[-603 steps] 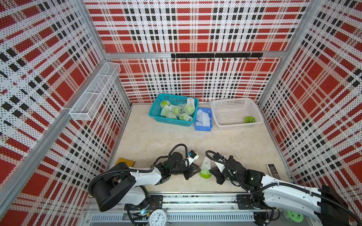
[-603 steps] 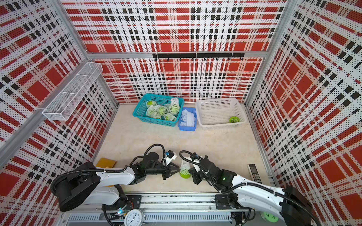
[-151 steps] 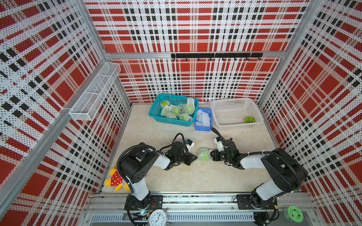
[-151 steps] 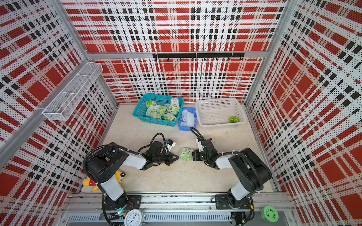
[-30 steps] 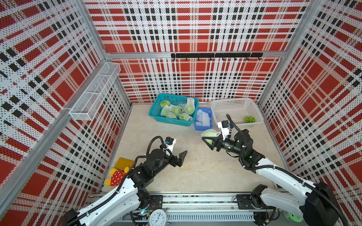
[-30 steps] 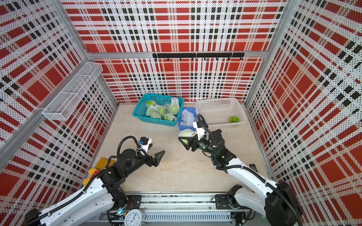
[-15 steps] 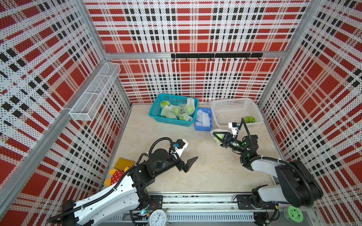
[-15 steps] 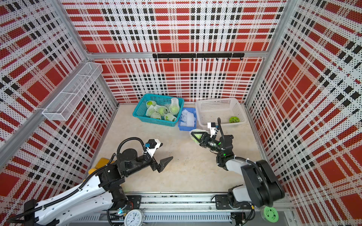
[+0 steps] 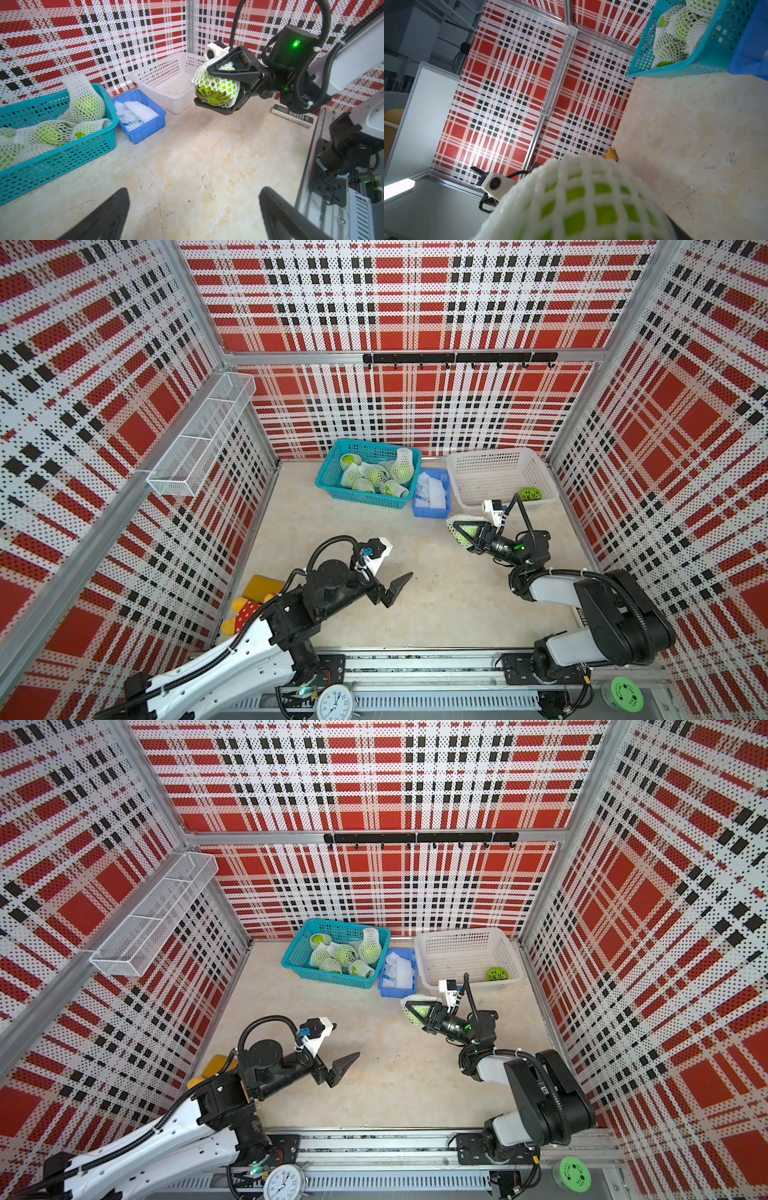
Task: Sleeve custard apples in foam nets
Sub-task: Place the custard apple in the basket.
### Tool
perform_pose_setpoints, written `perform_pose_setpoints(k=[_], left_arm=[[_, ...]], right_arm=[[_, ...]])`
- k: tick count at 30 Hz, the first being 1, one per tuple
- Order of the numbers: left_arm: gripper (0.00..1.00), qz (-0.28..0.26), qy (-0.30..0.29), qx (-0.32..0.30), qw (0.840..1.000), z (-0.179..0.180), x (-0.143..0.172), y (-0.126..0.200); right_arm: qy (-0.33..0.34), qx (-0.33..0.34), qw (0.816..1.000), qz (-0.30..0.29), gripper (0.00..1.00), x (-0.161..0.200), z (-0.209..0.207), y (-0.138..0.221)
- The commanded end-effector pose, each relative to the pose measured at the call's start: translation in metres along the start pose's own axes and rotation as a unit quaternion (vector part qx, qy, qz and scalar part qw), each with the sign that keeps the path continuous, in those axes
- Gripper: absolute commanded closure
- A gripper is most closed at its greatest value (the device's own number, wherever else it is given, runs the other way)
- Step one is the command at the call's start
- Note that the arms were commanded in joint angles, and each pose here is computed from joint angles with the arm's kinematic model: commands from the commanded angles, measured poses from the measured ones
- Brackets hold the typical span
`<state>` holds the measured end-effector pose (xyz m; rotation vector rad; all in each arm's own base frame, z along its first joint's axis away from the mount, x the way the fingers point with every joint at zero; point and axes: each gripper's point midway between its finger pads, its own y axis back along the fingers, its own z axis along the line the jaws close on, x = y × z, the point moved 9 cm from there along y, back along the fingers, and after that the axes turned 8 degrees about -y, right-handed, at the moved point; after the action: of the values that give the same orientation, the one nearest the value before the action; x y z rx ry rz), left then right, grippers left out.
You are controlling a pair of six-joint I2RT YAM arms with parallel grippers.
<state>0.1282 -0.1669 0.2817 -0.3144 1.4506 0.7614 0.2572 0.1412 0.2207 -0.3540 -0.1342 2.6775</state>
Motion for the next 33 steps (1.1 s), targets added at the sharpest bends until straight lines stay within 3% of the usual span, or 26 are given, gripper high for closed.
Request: perform_pose_setpoints(k=[1, 5, 13, 25, 33], left_arm=[[0.01, -0.012, -0.003, -0.040, 0.999, 0.010, -0.015, 0.013], [0.01, -0.013, 0.017, -0.069, 0.997, 0.029, -0.021, 0.020], [0.00, -0.036, 0.106, -0.100, 0.989, 0.080, -0.023, 0.031], [0.00, -0.027, 0.127, -0.144, 0.981, 0.127, -0.020, 0.025], [0.00, -0.022, 0.127, -0.158, 0.979, 0.146, -0.023, 0.014]], right_arm=[[0.050, -0.003, 0.999, 0.006, 0.47, -0.013, 0.021, -0.016], [0.093, 0.042, 0.994, 0.023, 0.44, -0.029, 0.042, -0.042], [0.104, 0.037, 0.993, 0.046, 0.45, -0.070, 0.056, -0.103], [0.164, 0.083, 0.980, 0.073, 0.45, -0.117, 0.037, -0.194], [0.219, 0.131, 0.962, 0.092, 0.45, -0.124, 0.024, -0.240]])
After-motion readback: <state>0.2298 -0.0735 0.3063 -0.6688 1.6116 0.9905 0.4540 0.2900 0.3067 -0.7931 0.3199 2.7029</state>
